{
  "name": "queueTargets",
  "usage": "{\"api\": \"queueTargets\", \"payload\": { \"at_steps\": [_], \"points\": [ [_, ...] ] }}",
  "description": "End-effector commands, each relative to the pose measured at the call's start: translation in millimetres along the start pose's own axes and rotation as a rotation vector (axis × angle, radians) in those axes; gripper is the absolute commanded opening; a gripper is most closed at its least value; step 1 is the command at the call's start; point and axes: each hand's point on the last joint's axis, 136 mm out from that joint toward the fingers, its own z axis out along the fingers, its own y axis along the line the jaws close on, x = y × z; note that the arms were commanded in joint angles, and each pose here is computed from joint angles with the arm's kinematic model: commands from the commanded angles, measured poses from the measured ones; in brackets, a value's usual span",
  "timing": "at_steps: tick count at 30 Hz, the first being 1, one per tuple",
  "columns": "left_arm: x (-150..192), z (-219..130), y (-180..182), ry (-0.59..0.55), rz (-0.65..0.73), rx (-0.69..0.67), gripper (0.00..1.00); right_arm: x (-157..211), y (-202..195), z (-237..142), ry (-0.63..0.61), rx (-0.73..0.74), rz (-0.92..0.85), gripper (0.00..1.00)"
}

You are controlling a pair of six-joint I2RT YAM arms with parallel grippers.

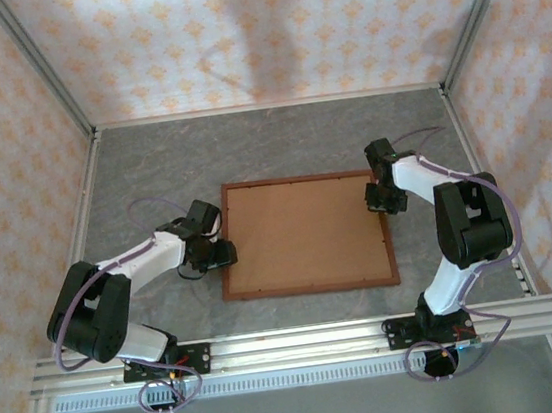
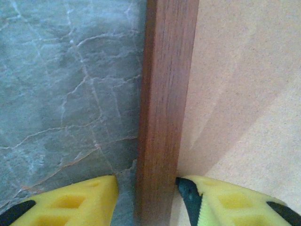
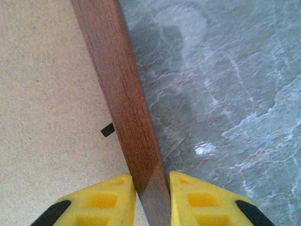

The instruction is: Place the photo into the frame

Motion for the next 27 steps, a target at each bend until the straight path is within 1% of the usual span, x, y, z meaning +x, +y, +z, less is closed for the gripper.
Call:
{"api": "queueTargets", "payload": {
  "at_steps": [1,5,9,11,13,17,20,24,26,27],
  "points": [
    [-11,-6,-4,-0.069,0.022,-0.009,0.5,9,-1,12,0.036,0.006,0.001,0.22],
    [-28,-29,1,-0.162,0.034,-0.059,0.59,3,5,7,0.016,-0.02,0.009,0.23],
    [-47,-54,0,-0.278,0.035,-0.076,0.66,-6,23,4,0.002,-0.109,0.043,0.23],
    [-55,-67,-8,-0.325,0.038,-0.046,0.69,-12,33,1,-0.006,-0.15,0.059,0.23],
    [-60,-77,-20,-0.363,0.048,0.019,0.72,-18,46,-1,-0.011,-0.192,0.07,0.23],
    [-65,-95,-48,-0.416,0.085,0.142,0.75,-33,70,-3,-0.032,-0.243,0.086,0.23],
    [-60,-103,-75,-0.44,0.165,0.222,0.76,-45,99,-5,-0.057,-0.288,0.085,0.23],
    [-42,-106,-115,-0.455,0.325,0.29,0.77,-56,137,-6,-0.049,-0.343,0.049,0.26],
    [-31,-103,-132,-0.466,0.417,0.296,0.77,-60,144,-12,-0.052,-0.361,0.031,0.29],
    [-25,-101,-141,-0.473,0.466,0.293,0.77,-62,144,-18,-0.063,-0.361,0.022,0.32]
  ]
}}
